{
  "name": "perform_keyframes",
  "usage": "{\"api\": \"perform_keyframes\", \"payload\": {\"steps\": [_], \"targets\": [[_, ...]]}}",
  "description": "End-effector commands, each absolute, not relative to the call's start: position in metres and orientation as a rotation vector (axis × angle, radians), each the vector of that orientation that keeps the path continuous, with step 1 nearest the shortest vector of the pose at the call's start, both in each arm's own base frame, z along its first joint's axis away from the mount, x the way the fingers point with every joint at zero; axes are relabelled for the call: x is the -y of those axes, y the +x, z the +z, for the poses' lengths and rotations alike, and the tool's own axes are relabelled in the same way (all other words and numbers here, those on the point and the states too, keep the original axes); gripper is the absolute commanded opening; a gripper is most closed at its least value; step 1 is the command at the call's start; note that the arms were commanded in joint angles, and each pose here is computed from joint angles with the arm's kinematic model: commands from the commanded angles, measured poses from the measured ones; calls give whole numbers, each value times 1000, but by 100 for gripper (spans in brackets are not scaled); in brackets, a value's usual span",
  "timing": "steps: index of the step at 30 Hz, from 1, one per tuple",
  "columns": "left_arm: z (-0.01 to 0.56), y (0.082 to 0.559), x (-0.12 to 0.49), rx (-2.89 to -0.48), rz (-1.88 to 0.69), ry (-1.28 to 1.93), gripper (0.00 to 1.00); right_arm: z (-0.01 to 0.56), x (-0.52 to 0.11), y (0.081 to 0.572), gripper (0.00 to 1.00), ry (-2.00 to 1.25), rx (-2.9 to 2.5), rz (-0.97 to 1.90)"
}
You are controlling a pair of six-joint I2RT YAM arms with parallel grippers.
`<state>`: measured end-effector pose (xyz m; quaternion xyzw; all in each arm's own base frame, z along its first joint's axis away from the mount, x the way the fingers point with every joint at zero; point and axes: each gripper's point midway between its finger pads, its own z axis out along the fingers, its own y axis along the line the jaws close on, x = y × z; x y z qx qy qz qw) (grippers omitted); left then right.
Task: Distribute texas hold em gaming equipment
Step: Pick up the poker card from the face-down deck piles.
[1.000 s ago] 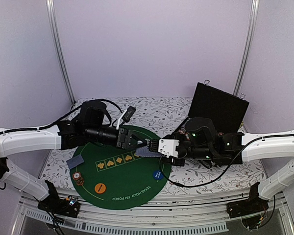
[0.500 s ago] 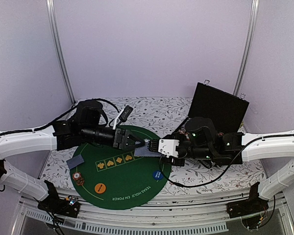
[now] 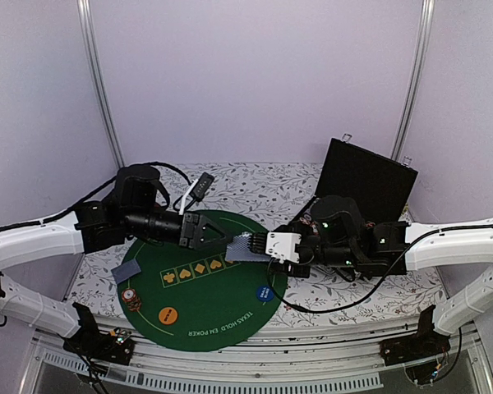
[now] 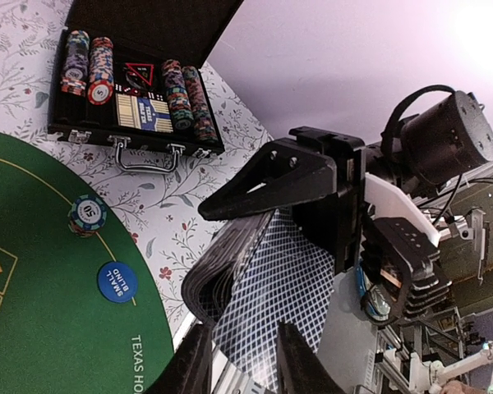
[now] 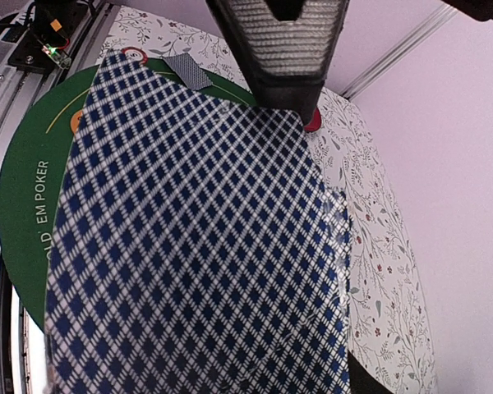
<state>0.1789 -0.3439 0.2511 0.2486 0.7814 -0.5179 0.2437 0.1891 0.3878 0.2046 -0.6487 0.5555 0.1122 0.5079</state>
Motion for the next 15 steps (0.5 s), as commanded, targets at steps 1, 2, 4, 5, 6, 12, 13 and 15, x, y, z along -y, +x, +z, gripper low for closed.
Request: {"api": "perform_keyframes", "payload": {"steps": [1,2,4,5,6,12,13,15], "targets": [[245,175,341,-2157,-1415,691,31,224,-389,194,45,-1512,-1320,272],[244,175,341,-2162,-1416,693,32,225,-389,194,45,-1511,-1318,274],[240,176,343,-2175,-1413,693,32,225,-389,194,45,-1512,-1318,275],[238,176,344,-2182,-1415,695,31,225,-389,194,44,-1512,-1319,273],[237,176,345,-2187,-1419,699,31,226,-389,194,44,-1511,-1319,273],[235,175,350,-2195,-1441,720,23,226,-388,194,44,-1510,-1317,271],[238,174,351,-2186,-1449,726,18,226,-388,194,44,-1510,-1317,271],[243,173,351,-2166,-1462,733,5,226,-388,195,44,-1509,-1319,269]]}}
